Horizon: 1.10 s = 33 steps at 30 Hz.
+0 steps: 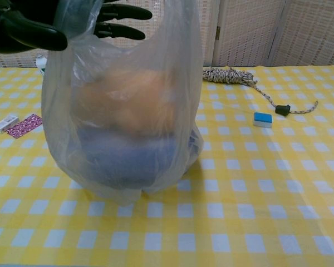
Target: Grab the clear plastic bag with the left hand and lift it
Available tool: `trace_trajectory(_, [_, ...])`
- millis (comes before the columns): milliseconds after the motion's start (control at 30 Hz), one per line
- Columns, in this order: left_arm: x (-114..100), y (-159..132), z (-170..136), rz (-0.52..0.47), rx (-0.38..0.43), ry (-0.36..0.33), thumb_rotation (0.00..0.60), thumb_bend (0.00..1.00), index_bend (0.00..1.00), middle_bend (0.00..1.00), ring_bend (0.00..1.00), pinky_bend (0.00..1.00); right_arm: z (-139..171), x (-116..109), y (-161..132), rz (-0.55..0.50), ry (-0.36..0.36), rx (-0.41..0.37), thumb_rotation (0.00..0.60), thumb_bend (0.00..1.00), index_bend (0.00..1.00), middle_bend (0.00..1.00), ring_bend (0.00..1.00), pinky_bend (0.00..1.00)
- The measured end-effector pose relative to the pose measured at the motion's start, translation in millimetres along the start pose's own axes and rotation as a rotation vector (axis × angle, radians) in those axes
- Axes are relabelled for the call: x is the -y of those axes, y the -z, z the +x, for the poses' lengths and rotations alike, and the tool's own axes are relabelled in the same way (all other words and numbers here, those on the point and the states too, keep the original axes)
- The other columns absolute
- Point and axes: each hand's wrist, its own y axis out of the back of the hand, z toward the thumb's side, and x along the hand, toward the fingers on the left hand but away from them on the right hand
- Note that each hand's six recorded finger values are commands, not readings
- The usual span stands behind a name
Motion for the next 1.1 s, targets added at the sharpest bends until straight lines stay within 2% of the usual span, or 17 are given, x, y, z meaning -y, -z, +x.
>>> trace_trajectory(400, [7.9, -7.7, 20.6, -0.071, -0.007, 0.096, 0.600, 0.06, 0.05, 0.10, 0.04, 0.11, -1.0, 1.2, -0.2, 0.002, -0.003, 0.000, 0.600, 0.33, 0.00, 0.00, 0.00, 0.00])
trace_trajectory(600, [9.1, -13.1, 32.1, -0.053, 0.004, 0.092, 0.600, 0.06, 0.05, 0.09, 0.02, 0.09, -1.2, 1.6, -0.7, 0.001, -0.006, -0.004, 0.600, 0.33, 0.00, 0.00, 0.00, 0.00])
trace_trajectory(1100, [12.0, -22.1, 54.0, -0.175, 0.045, 0.092, 0.600, 0.06, 0.06, 0.09, 0.02, 0.10, 1.2, -0.9, 0.3, -0.005, 0.002, -0.004, 0.600, 0.33, 0.00, 0.00, 0.00, 0.00])
